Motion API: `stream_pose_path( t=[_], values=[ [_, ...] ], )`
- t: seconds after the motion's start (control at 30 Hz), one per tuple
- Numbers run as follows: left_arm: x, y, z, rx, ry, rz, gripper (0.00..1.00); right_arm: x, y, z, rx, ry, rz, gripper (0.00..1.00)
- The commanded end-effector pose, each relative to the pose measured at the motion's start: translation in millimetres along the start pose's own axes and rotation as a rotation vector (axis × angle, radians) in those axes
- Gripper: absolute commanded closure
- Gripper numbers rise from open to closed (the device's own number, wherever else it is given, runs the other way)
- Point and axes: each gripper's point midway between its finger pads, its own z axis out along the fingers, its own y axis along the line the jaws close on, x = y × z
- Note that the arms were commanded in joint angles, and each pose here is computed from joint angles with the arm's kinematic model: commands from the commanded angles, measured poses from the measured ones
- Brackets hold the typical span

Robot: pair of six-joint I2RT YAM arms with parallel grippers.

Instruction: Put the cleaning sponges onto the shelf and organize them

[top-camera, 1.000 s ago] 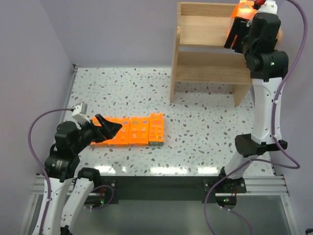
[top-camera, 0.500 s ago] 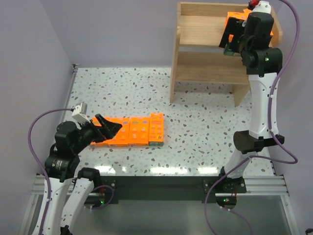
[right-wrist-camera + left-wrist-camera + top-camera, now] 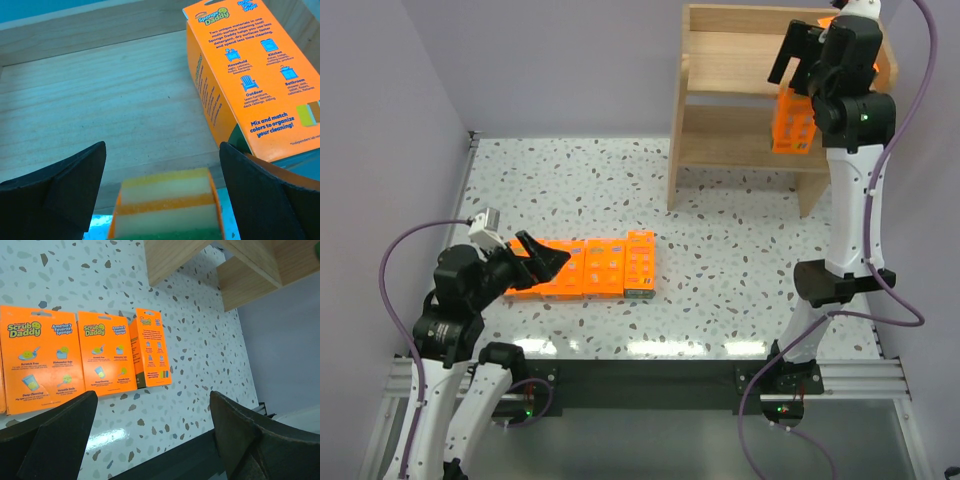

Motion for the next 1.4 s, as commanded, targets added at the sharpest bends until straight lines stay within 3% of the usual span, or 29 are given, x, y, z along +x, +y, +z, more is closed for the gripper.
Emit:
stream_pose_path(
  t=[0.0,0.17,0.33,0.53,0.73,0.77,0.9,1.23,1.37],
  values=[
    [-9.4,-6.3,4.9,0.03,-0.028,0.025,0.0,-48.7,-8.0,-19.3,0.018,-0.164,0.06,0.02],
    [-12.5,-7.4,6.9,0.031,-0.033,0.026,0.0,-44.1,-15.3,-32.0,0.038,-0.143,0.066,0.07],
    [-13.3,-9.5,6.2,0.042,-0.039,0.023,0.0,-43.7,-21.1,-89.5,-0.035,-0.14,0.098,0.07],
    [-6.6,-9.0,13.7,0.072,-0.019,0.008,0.0,51.0,-32.4,-134.3,-0.096,0.095,0.061,0.11],
    [-5.4,-9.5,23.6,0.09,0.007,0.014,0.0,153.9,-71.9,-163.7,0.037,0.325,0.038,0.15],
    [-4.4,-9.7,24.0,0.094,0.012,0.017,0.0,182.5,-88.9,-163.7,0.13,0.398,0.013,0.14],
    [-0.4,-7.6,28.2,0.104,0.022,0.015,0.0,226.0,-114.3,-158.2,0.304,0.495,-0.001,0.08],
    [-0.7,-7.1,23.1,0.09,0.021,0.031,0.0,262.7,-92.2,-91.0,0.288,0.532,0.023,0.04],
    [0.7,-4.2,20.2,0.075,0.018,0.038,0.0,281.5,-107.0,-75.4,0.332,0.573,-0.1,0.01]
  ],
)
